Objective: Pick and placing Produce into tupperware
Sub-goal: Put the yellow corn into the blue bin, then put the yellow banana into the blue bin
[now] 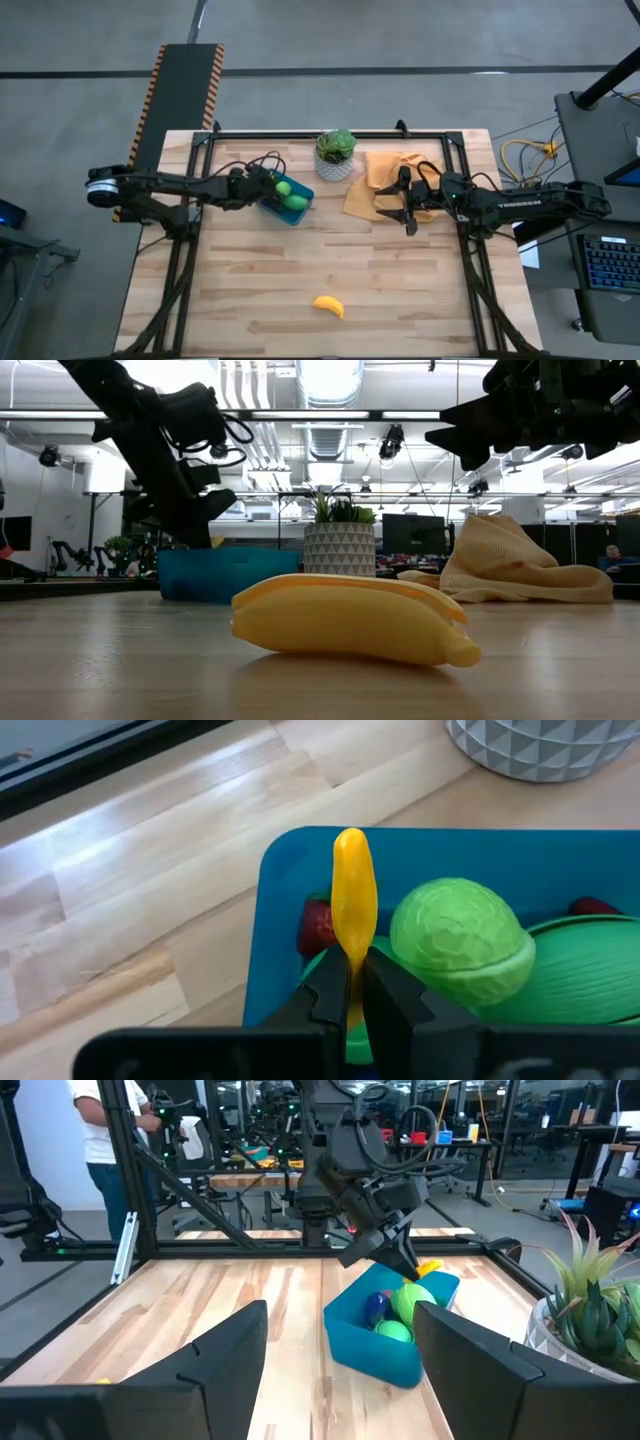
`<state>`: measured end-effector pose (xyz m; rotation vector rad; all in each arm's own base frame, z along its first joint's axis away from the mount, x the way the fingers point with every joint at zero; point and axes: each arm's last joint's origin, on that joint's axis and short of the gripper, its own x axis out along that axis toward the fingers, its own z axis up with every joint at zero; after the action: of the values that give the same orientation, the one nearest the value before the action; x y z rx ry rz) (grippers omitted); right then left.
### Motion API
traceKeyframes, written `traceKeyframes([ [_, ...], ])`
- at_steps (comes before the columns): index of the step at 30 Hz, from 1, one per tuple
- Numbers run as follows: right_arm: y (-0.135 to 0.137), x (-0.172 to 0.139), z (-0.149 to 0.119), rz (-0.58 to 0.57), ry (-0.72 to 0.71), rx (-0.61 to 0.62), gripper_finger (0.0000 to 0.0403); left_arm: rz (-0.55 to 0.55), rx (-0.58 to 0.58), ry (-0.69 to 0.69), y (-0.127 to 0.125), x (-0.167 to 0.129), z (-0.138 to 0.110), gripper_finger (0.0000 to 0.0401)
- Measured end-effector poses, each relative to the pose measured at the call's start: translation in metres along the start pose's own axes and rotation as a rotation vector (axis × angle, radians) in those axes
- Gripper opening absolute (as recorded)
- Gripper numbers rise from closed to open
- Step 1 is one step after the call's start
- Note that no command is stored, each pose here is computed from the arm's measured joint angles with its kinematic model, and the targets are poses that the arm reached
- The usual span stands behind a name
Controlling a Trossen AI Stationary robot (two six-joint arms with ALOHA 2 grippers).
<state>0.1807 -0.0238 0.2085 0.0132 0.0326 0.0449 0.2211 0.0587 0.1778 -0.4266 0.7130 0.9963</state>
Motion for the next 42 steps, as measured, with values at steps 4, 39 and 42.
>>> traceKeyframes([
  [4,0.000,0.000,0.000,0.000,0.000,0.000,0.0239,-0.007,-0.007,0.019,0.002,0.001,0.001,0.0003],
  [39,0.000,0.000,0.000,0.000,0.003,0.001,0.0239,-0.354,0.061,-0.172,-0.016,-0.030,0.027,0.0125],
  [42,0.000,0.000,0.000,0.000,0.004,0.005,0.0243,-0.653,0.188,-0.229,-0.028,-0.047,0.032,0.0125],
])
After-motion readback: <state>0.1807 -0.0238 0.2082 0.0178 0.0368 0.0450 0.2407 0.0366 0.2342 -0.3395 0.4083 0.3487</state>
